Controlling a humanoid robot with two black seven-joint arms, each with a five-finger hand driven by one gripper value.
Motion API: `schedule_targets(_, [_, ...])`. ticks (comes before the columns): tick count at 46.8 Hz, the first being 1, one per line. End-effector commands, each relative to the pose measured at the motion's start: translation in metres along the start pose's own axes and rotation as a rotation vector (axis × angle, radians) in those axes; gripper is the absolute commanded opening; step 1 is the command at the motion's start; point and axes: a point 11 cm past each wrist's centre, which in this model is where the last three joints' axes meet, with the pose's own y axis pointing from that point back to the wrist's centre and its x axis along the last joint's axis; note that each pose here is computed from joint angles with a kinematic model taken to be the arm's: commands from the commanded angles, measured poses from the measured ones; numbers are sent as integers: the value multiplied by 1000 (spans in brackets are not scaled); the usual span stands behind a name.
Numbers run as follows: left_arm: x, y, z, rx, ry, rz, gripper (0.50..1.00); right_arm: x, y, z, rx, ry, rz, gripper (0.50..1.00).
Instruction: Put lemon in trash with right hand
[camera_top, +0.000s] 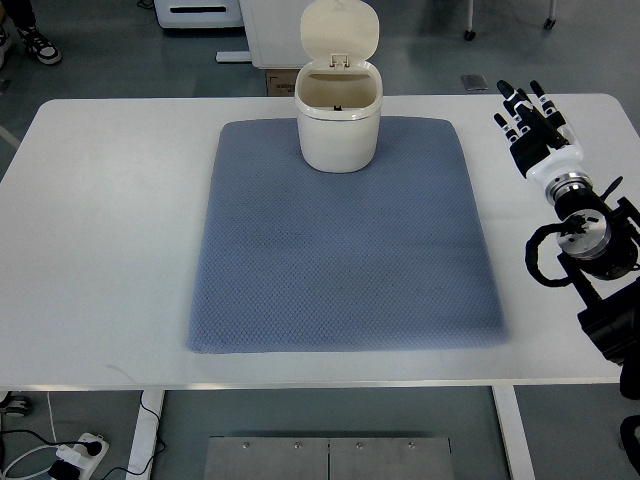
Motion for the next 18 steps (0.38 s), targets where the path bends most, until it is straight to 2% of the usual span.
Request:
schedule_targets(1, [0,0,1,-1,0,0,1000,-2,3,-2,24,-35,-5,1000])
schedule_targets(10, [0,0,0,0,0,0,1000,11,12,0,82,-60,26,1000])
schedule_targets(18, [0,0,0,0,0,0,1000,9,19,1,120,-99,20,1000])
